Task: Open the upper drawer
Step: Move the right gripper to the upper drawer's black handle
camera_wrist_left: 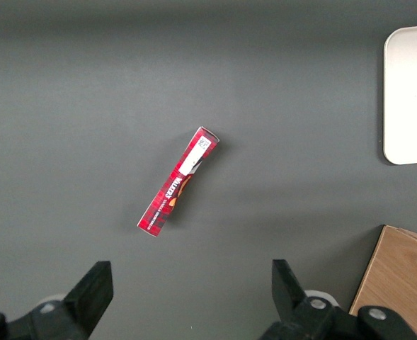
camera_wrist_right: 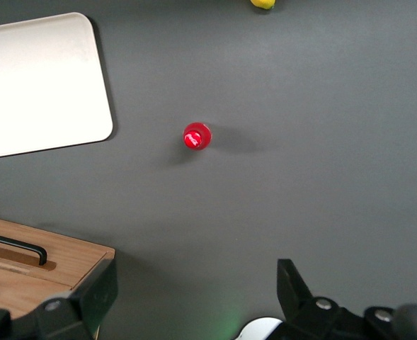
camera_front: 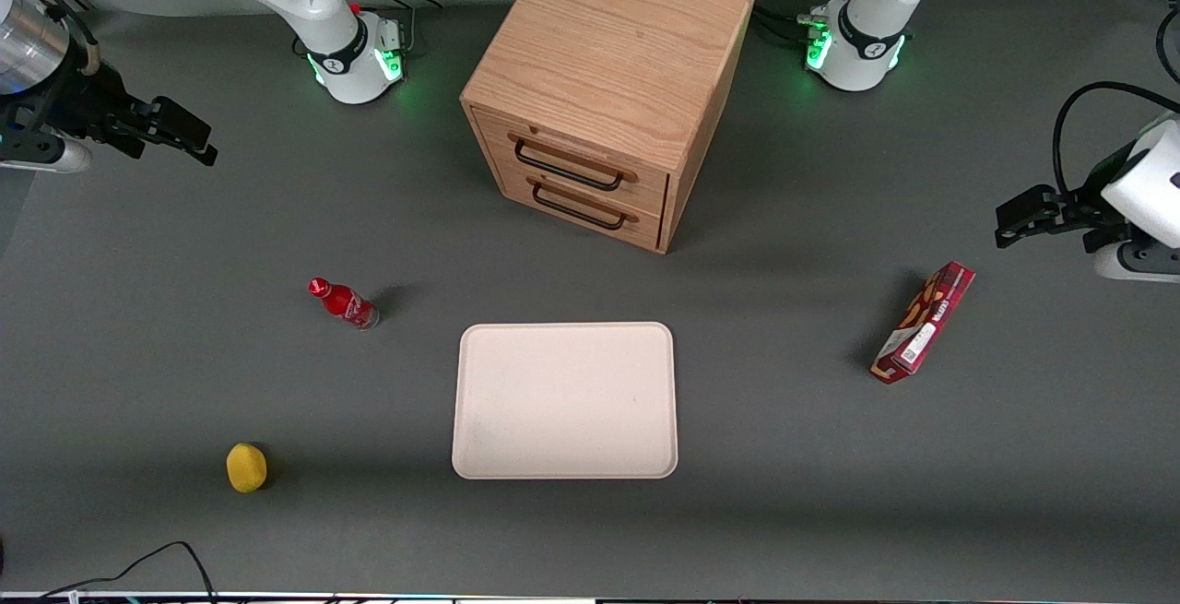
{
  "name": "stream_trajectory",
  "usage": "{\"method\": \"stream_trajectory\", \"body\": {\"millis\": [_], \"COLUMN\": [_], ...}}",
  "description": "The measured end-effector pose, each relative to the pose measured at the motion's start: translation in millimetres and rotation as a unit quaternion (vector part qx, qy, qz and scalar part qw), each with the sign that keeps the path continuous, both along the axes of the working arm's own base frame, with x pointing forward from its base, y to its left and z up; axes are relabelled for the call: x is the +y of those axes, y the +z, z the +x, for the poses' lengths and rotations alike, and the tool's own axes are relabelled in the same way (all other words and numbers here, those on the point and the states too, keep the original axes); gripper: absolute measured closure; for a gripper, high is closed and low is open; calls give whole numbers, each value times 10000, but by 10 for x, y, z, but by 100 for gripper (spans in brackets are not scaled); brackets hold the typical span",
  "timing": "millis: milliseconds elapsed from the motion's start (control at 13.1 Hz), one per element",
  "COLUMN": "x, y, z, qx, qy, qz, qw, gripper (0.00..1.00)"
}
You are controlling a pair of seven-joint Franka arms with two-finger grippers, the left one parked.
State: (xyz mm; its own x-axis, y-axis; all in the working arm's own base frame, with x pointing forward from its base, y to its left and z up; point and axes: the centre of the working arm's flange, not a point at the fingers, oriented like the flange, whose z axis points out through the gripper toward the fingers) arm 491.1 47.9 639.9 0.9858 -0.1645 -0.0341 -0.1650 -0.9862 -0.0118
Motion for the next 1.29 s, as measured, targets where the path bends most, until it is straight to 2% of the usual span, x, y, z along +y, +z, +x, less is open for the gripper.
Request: {"method": "stream_trajectory", "body": {"millis": [457, 609, 761, 837, 913, 1065, 1141, 1293], "x": [6, 245, 748, 983, 1207, 1640, 1839, 2138], "y": [67, 205, 369, 375, 328, 161, 44, -240], "z": [0, -48, -140, -176, -180, -120, -67, 89], "qx": [-28, -105, -277, -284, -230, -70, 12, 150], "qy": [41, 760, 1517, 1758, 1967, 2426, 2813, 3789], "qz": [5, 31, 3, 58, 226, 419, 459, 571], "qw": [10000, 9970, 9880, 9840, 9799, 9692, 9585, 9236], "gripper": [0, 0, 0, 0, 0, 0, 0, 0]}}
